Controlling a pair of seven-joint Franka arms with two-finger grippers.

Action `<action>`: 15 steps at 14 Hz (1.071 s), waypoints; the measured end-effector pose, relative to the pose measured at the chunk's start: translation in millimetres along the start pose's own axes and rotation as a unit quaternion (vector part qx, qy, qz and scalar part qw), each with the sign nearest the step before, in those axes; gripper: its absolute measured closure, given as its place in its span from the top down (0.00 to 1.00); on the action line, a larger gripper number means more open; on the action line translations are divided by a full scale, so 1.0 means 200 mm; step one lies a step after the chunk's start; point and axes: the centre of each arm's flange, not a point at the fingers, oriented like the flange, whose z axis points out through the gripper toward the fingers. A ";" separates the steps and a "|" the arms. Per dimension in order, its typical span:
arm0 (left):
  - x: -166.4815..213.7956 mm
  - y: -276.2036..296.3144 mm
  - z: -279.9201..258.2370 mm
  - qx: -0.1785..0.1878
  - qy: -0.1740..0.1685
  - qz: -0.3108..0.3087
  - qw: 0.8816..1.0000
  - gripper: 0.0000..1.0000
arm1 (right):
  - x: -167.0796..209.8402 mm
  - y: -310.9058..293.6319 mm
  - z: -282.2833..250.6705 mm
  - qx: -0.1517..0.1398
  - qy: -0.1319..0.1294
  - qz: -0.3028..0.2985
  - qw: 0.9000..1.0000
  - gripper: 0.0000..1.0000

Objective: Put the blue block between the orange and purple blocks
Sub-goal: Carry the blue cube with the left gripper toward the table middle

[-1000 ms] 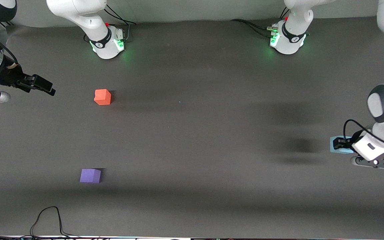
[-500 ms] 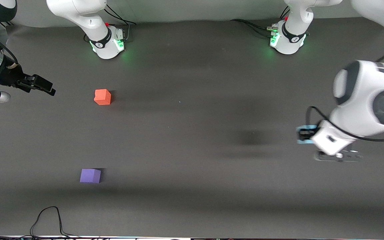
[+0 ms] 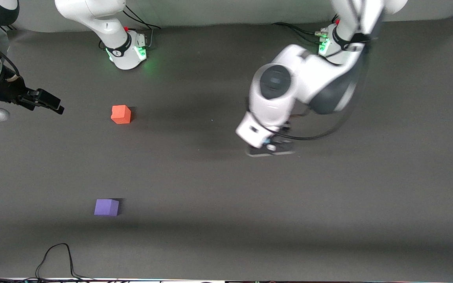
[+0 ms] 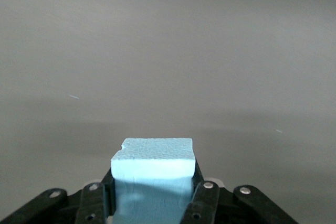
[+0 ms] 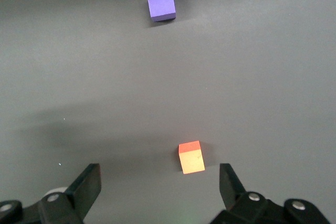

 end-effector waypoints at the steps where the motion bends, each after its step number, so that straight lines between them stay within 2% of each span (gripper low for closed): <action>1: -0.09 0.15 0.08 -0.005 0.007 -0.002 1.000 0.53 | 0.00 0.00 0.00 0.000 0.000 0.000 1.000 1.00; 4: -0.32 0.46 0.37 0.000 0.033 -0.004 0.999 0.53 | 0.00 0.00 0.00 0.000 0.000 0.001 1.000 1.00; 7: -0.49 0.63 0.69 0.011 0.043 0.003 0.999 0.53 | 0.00 0.01 0.01 0.000 -0.001 0.002 1.000 1.00; 11: -0.48 0.66 1.00 0.011 0.052 0.005 0.999 0.53 | 0.01 0.02 0.03 -0.002 -0.006 0.004 1.000 1.00; 15: -0.44 0.66 1.09 0.005 0.058 0.003 0.998 0.53 | 0.03 0.01 0.07 -0.004 -0.012 0.004 1.000 1.00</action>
